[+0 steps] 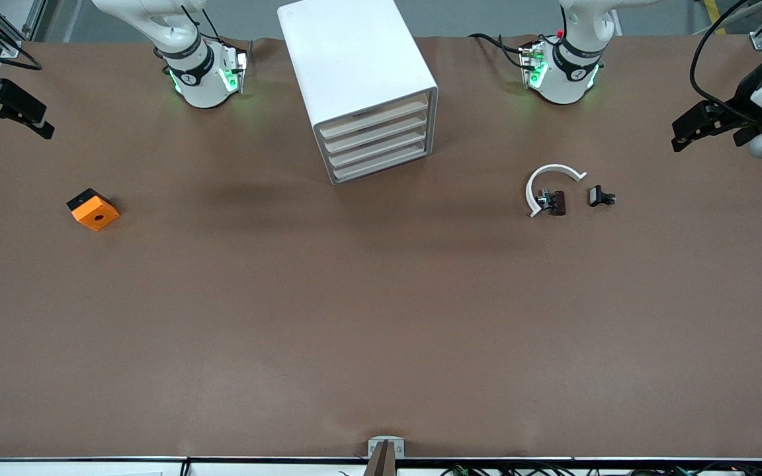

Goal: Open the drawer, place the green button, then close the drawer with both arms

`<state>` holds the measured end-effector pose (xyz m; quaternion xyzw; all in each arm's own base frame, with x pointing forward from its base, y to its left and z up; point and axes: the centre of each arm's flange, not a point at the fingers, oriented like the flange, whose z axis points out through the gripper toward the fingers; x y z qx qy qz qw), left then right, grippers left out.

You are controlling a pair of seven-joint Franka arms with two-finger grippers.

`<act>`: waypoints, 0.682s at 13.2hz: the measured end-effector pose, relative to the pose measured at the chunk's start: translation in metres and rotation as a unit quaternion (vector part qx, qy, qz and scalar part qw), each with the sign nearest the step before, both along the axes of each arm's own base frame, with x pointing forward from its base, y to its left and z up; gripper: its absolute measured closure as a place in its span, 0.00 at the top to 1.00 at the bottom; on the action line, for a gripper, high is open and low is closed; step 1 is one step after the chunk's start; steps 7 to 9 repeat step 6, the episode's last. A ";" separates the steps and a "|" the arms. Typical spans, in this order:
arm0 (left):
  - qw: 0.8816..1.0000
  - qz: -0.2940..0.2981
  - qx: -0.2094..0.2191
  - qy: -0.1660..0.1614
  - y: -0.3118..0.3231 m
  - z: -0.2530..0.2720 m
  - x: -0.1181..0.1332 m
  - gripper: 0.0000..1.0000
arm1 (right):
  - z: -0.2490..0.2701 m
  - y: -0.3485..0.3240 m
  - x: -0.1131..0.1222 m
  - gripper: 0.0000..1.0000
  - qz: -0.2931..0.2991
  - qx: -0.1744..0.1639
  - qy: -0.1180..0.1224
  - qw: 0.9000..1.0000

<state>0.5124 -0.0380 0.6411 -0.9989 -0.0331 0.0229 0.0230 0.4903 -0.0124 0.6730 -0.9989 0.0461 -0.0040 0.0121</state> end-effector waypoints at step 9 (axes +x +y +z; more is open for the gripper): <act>1.000 0.000 -0.002 -0.007 0.000 0.006 0.006 1.00 | 0.000 0.000 0.000 1.00 0.000 0.000 0.000 1.000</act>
